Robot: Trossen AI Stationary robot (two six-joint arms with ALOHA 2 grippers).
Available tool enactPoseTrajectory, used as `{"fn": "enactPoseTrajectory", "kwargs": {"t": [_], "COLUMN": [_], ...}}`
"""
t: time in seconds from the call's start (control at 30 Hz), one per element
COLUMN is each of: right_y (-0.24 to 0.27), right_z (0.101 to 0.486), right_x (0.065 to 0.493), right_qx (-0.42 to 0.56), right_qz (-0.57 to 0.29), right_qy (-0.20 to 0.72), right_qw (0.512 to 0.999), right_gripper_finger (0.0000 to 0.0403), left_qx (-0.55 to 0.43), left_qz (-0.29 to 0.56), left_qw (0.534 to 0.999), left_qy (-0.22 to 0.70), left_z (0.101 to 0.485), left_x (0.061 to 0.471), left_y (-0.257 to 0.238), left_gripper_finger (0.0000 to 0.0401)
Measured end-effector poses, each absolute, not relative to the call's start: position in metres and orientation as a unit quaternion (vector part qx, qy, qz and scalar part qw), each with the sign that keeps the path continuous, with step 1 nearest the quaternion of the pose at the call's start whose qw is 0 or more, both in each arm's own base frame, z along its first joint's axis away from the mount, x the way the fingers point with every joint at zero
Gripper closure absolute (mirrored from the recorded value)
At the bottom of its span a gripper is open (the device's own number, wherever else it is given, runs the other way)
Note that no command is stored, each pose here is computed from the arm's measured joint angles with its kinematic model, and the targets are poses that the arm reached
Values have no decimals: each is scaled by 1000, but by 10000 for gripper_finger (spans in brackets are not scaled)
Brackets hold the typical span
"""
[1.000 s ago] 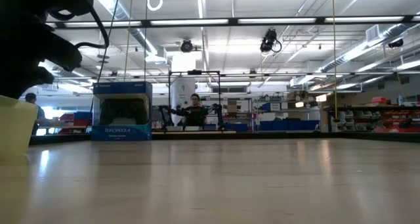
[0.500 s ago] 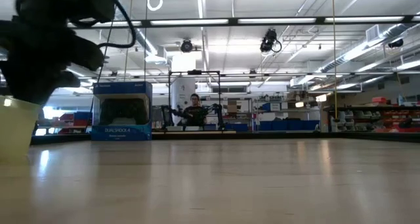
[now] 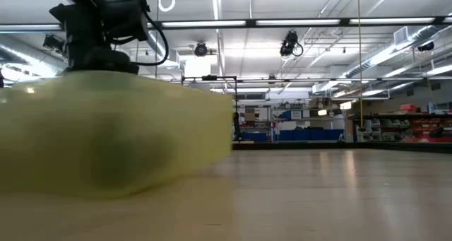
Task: Pick and place USB-C Cables
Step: Move the yellow bin to the center of the table
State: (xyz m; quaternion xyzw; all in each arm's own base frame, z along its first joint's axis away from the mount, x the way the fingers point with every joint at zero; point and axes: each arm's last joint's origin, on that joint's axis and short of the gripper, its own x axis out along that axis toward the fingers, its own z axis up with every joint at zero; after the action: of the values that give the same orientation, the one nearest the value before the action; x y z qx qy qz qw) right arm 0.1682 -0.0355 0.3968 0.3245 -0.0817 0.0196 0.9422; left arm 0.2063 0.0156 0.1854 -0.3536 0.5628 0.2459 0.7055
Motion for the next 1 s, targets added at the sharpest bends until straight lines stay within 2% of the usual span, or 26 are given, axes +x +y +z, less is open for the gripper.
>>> {"fn": "enactPoseTrajectory", "kwargs": {"t": [0.37, 1.0], "right_y": [-37, -36], "right_z": [397, 397], "right_x": [168, 168], "right_qx": [308, 309], "right_qz": [16, 17], "right_qy": [-83, -82], "right_qw": [948, 947], "right_gripper_finger": [329, 329], "left_qx": [-497, -537], "left_qz": [321, 359], "left_qw": [672, 650], "left_qy": [445, 399], "left_z": [190, 182], "left_x": [220, 231], "left_y": [26, 39], "left_gripper_finger": [386, 387]}}
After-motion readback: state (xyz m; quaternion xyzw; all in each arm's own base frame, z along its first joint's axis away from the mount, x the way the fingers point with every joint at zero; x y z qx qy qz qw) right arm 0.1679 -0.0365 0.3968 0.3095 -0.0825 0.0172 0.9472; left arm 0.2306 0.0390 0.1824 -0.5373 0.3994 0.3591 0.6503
